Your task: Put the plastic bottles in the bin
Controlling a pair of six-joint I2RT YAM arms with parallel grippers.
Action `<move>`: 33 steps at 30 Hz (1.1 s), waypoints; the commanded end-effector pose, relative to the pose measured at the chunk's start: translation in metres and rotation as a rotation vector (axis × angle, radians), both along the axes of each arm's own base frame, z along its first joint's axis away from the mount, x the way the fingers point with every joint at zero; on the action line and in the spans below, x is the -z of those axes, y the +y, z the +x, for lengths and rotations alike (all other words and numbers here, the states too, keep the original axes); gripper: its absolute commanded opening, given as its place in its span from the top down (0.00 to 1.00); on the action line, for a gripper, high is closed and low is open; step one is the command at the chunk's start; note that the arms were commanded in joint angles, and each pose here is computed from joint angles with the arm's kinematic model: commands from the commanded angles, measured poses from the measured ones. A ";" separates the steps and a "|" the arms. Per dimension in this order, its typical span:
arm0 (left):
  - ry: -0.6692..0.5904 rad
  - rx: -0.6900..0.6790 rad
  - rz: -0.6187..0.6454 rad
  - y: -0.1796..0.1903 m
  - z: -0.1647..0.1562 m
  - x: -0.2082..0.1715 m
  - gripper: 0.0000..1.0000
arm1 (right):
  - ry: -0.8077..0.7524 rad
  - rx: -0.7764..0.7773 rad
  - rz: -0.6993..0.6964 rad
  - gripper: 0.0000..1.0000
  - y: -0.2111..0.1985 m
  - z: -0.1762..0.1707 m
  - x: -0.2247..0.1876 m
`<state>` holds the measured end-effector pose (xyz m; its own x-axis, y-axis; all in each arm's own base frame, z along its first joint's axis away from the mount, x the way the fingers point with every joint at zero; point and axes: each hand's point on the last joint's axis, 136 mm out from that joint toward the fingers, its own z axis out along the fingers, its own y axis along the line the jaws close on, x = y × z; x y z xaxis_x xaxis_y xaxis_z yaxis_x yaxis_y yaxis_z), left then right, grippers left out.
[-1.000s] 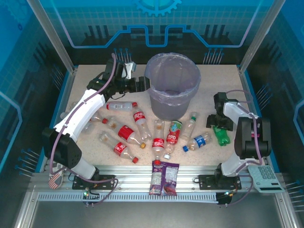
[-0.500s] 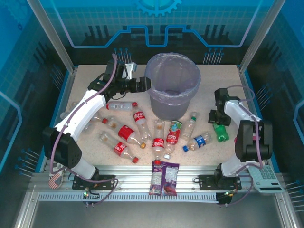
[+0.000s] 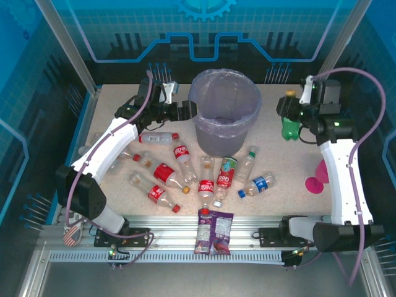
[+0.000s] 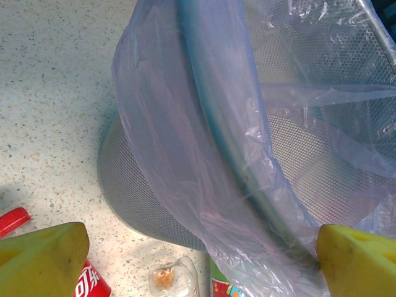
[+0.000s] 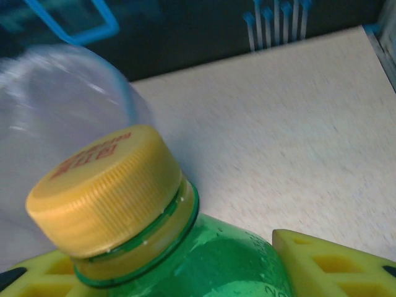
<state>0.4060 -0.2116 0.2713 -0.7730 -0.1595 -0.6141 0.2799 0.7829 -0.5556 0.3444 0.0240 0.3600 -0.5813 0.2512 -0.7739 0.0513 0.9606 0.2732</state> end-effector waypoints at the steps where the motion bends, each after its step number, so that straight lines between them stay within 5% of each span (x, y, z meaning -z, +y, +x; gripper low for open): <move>1: -0.003 0.030 -0.026 -0.005 -0.009 -0.005 0.05 | -0.002 -0.112 0.035 0.48 0.034 -0.008 -0.024; 7: -0.007 0.016 -0.037 -0.006 -0.007 -0.009 0.04 | -0.060 -0.297 0.036 0.48 0.100 0.008 -0.056; 16: -0.003 0.018 0.001 -0.009 -0.004 -0.010 0.05 | 0.006 -0.494 -0.023 0.49 0.200 0.059 -0.018; 33: 0.000 0.003 0.045 -0.010 0.003 -0.006 0.05 | 0.341 -0.523 -0.170 0.48 0.214 0.113 0.142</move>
<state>0.4072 -0.2186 0.2741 -0.7777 -0.1446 -0.6118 0.2737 0.7982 -0.5366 0.4523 0.2435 0.2266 -0.8111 -0.2122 -0.5450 -0.3707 0.9073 0.1985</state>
